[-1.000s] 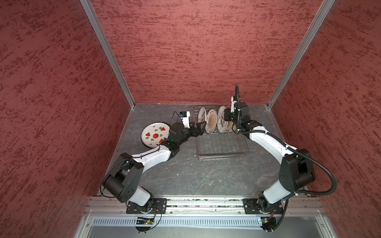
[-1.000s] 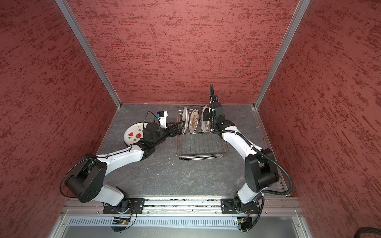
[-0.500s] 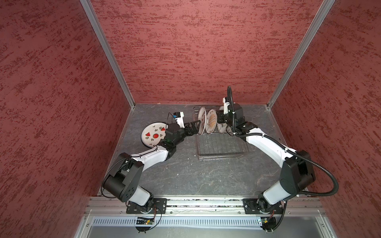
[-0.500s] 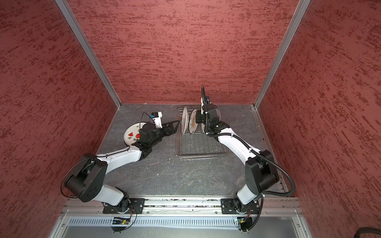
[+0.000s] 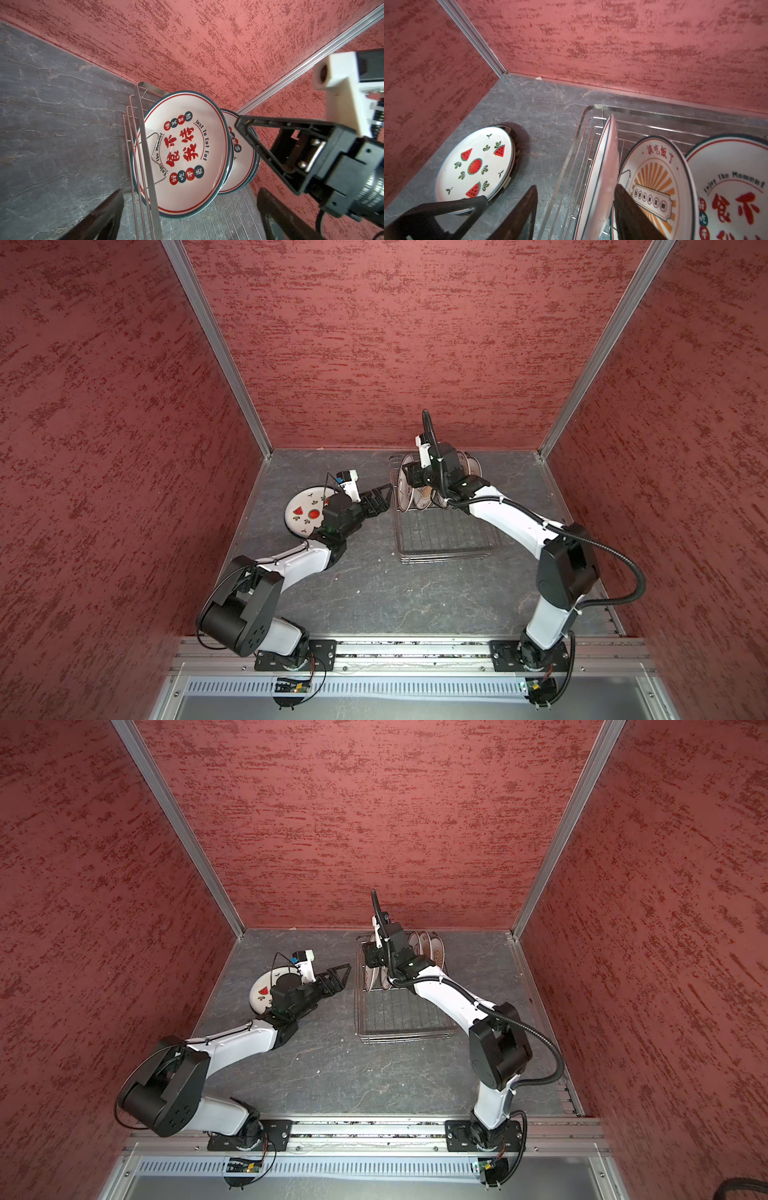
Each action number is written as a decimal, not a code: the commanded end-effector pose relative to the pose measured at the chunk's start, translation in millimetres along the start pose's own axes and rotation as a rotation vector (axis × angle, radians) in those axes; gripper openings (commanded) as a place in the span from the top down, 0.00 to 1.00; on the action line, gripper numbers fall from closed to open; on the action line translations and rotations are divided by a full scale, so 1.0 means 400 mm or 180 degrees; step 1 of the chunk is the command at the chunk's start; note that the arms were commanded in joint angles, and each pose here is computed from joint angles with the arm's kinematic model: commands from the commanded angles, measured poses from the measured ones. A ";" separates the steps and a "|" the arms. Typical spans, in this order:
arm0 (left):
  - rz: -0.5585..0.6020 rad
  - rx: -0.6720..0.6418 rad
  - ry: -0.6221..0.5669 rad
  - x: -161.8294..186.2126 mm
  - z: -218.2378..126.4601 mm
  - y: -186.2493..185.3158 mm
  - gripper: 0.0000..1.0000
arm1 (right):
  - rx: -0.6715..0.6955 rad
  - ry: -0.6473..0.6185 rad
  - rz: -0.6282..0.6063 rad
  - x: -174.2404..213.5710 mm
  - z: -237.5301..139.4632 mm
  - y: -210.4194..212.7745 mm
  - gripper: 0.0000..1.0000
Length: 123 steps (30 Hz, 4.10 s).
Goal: Unload the plates from the dish rack
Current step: 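Lower the right gripper onto the next white plate in the rack, then close the right gripper on the rim of the red-text white plate, then lift the red-text plate out of the rack with the right gripper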
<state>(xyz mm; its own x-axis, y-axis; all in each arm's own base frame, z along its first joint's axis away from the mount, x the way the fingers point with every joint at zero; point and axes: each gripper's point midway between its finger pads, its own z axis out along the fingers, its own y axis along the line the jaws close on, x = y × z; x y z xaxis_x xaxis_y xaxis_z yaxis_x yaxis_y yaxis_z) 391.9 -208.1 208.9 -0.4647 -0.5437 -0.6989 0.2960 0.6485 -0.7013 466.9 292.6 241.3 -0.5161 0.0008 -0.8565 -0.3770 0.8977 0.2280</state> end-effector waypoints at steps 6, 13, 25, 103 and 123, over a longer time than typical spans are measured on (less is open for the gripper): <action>0.0059 -0.0003 -0.0077 -0.007 -0.009 -0.007 0.00 | 0.0407 0.0191 -0.0104 0.021 0.047 -0.016 0.56; 0.0082 -0.0083 -0.0106 -0.003 -0.008 0.005 0.01 | 0.0846 0.0314 -0.0234 0.041 0.100 -0.039 0.66; 0.0275 -0.0241 -0.0219 -0.009 -0.017 0.018 0.01 | 0.1107 0.0420 -0.0233 0.053 0.135 -0.051 0.76; 0.0656 0.0017 -0.0518 -0.043 -0.092 -0.063 0.01 | 0.0764 -0.1329 -0.0475 -0.259 -0.235 0.019 0.98; 0.1072 0.1282 -0.0154 -0.048 -0.219 -0.210 0.01 | -0.1449 -0.1665 0.0067 -0.188 -0.484 0.051 1.00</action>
<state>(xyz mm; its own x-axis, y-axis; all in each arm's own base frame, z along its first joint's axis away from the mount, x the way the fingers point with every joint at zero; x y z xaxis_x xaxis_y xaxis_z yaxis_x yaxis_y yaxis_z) 323.4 -194.5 277.9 -0.2792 -0.4056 -0.8704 0.6197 0.6163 -0.4860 379.9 211.7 352.9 -0.1987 0.2435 -0.9493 -0.5446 0.7779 0.3135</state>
